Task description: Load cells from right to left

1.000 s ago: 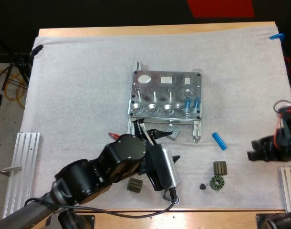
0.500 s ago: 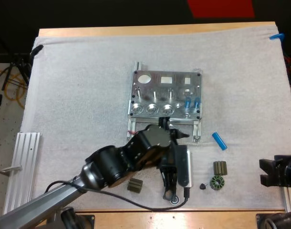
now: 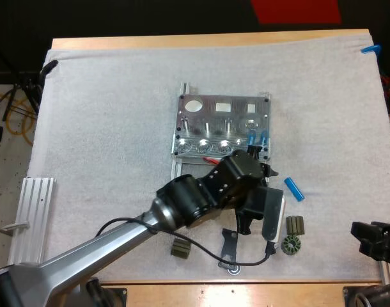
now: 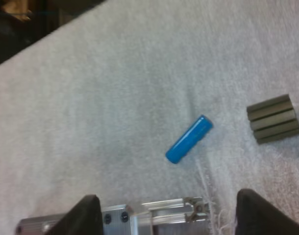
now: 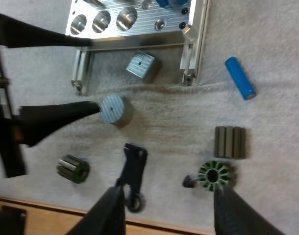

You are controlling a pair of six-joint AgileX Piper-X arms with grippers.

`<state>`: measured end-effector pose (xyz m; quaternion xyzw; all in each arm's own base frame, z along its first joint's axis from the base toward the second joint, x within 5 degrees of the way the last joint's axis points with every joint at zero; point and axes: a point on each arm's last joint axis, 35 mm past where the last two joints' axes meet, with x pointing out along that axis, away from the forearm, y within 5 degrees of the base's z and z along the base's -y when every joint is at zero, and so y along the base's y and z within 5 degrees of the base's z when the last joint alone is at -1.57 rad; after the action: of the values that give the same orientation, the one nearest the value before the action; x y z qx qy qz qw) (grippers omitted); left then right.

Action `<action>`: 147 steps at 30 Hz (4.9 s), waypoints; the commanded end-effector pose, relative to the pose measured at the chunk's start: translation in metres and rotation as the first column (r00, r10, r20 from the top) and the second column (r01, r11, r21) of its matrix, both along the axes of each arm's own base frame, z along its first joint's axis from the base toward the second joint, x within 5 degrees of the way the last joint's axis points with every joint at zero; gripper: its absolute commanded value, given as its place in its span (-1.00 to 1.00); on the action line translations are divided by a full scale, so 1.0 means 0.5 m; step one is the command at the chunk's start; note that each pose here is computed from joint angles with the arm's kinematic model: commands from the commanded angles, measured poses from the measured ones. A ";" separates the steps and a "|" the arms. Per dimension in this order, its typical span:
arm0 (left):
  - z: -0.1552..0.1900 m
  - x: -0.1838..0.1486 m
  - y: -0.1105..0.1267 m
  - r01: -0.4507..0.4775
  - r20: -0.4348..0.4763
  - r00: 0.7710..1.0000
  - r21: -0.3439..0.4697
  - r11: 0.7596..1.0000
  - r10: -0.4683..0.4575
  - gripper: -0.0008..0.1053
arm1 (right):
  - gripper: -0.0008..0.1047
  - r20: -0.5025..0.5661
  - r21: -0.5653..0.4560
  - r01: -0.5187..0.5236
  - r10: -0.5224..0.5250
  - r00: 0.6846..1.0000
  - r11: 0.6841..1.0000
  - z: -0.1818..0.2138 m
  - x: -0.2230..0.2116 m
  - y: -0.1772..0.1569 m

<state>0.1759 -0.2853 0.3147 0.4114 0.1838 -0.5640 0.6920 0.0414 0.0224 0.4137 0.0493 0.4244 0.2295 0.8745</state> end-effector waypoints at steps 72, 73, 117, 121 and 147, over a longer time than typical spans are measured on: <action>-0.344 0.174 -0.136 0.315 0.162 0.933 0.063 0.947 -0.321 0.04 | -0.19 -0.065 0.208 -0.089 0.105 0.992 0.974 0.002 -0.048 0.001; -0.344 0.174 -0.136 0.315 0.162 0.933 0.063 0.947 -0.321 0.04 | -0.19 -0.066 0.209 -0.091 0.106 0.992 0.974 0.002 -0.048 0.001; -0.198 0.118 -0.072 0.068 -0.052 0.997 0.096 0.993 -0.063 -0.05 | -0.19 -0.050 -0.234 -0.178 0.171 0.984 0.956 -0.022 0.062 0.013; -0.158 0.106 -0.056 0.038 -0.068 0.997 0.077 0.996 -0.032 -0.05 | -0.19 -0.098 -0.330 -0.194 0.171 0.980 0.924 -0.045 0.111 0.022; -0.002 0.030 0.048 -0.005 -0.098 0.995 0.065 0.998 0.011 -0.05 | -0.99 -0.191 -0.541 -0.379 0.329 0.925 0.751 -0.308 0.407 0.122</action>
<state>0.1927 -0.2634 0.3081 0.4072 0.2384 -0.5785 0.6653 0.2440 0.0831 0.2571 -0.2748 0.5235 0.2470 0.7677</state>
